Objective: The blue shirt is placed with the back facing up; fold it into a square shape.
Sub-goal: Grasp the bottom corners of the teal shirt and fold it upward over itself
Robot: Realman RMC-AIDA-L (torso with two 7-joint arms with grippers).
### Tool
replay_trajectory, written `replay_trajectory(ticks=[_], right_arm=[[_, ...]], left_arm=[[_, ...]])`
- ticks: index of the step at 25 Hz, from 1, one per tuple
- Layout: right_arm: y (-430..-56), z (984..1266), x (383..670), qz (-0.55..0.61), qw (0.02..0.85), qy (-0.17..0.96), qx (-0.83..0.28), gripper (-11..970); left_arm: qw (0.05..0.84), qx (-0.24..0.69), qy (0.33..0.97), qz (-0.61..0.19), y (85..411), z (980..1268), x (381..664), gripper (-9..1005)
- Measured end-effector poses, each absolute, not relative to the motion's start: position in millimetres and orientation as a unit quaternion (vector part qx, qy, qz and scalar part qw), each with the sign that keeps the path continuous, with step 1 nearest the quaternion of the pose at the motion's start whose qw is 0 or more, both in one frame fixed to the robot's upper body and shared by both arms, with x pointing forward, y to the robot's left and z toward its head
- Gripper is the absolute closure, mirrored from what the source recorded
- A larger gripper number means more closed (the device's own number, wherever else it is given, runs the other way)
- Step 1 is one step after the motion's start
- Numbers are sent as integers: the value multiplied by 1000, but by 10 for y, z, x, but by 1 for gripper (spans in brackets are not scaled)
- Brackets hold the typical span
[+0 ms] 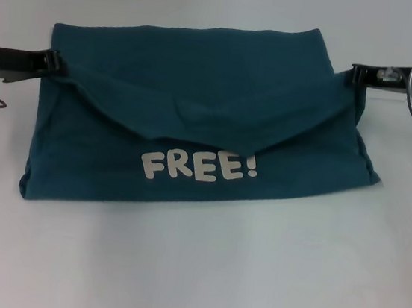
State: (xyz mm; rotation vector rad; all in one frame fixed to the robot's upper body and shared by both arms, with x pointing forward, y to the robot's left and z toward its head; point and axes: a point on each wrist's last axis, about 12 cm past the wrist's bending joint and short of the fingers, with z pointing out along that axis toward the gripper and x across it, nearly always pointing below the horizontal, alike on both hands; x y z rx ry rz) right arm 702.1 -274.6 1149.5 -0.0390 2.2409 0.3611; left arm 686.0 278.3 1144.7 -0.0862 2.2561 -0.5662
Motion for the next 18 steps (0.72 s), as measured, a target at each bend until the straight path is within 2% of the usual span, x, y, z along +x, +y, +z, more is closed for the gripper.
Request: replay_trajectory(ticks=[7, 13, 18], right_arm=[[-2685, 11566, 7070, 142, 428, 892, -28, 845], [-2662, 11496, 7047, 114, 411, 902, -63, 813], [-2617, 11476, 7053, 94, 410, 904, -81, 787]], left_arm=[[403, -33, 888, -219, 2785, 11474, 6882, 964], [410, -29, 887, -211, 2744, 11409, 6871, 959], [399, -62, 890, -213, 2768, 11341, 6864, 954]])
